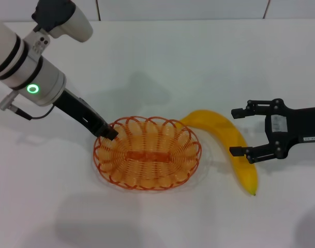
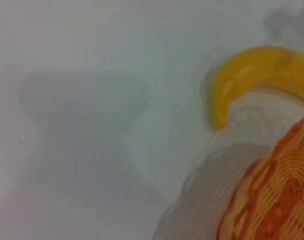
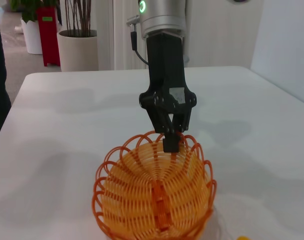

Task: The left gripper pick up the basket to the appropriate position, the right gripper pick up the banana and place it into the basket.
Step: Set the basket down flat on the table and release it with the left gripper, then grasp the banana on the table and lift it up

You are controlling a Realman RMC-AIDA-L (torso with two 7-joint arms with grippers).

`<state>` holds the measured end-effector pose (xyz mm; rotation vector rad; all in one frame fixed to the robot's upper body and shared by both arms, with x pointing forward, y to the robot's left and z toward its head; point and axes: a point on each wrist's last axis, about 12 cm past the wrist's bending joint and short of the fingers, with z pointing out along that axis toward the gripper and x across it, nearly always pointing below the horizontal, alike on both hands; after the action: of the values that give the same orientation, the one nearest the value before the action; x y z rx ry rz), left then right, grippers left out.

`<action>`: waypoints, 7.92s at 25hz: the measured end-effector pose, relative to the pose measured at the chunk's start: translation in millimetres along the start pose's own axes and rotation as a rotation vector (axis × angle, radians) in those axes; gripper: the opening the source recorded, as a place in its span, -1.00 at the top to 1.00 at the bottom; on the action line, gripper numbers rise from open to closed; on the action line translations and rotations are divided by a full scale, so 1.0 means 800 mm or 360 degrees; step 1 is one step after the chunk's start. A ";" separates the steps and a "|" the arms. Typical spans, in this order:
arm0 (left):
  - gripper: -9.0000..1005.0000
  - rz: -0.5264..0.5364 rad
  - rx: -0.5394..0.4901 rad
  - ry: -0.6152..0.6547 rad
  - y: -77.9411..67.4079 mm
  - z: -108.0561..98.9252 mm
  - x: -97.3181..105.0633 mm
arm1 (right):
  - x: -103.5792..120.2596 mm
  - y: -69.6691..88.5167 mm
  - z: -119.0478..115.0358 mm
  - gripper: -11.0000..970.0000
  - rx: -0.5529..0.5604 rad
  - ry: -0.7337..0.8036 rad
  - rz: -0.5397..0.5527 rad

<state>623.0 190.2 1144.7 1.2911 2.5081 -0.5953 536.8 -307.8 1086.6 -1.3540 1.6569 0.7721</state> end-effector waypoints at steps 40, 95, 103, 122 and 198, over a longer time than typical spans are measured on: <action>0.69 -0.0035 -0.0007 0.0073 0.002 0.005 0.006 | -0.001 0.000 0.000 -0.63 -0.0008 -0.0007 -0.0003; -0.32 -0.0030 -0.0059 0.0007 0.006 0.005 -0.002 | -0.001 -0.001 0.001 -0.59 -0.0004 -0.0005 0.0001; -0.39 -0.0003 -0.0030 -0.0083 0.003 -0.004 -0.002 | 0.002 0.001 -0.003 -0.58 -0.0001 -0.0006 0.0012; -0.38 0.0182 -0.0096 -0.0822 -0.027 -0.087 0.153 | 0.012 0.010 -0.038 -0.57 0.0129 -0.0130 0.0105; -0.36 0.0225 -0.0031 -0.1144 -0.027 -0.014 0.279 | -0.117 -0.042 0.042 -0.51 0.0206 0.0895 0.0903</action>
<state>477.2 343.3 1069.8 0.9956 1.8149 -0.8191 582.8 -244.1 1156.0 -1.0660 2.5538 0.6014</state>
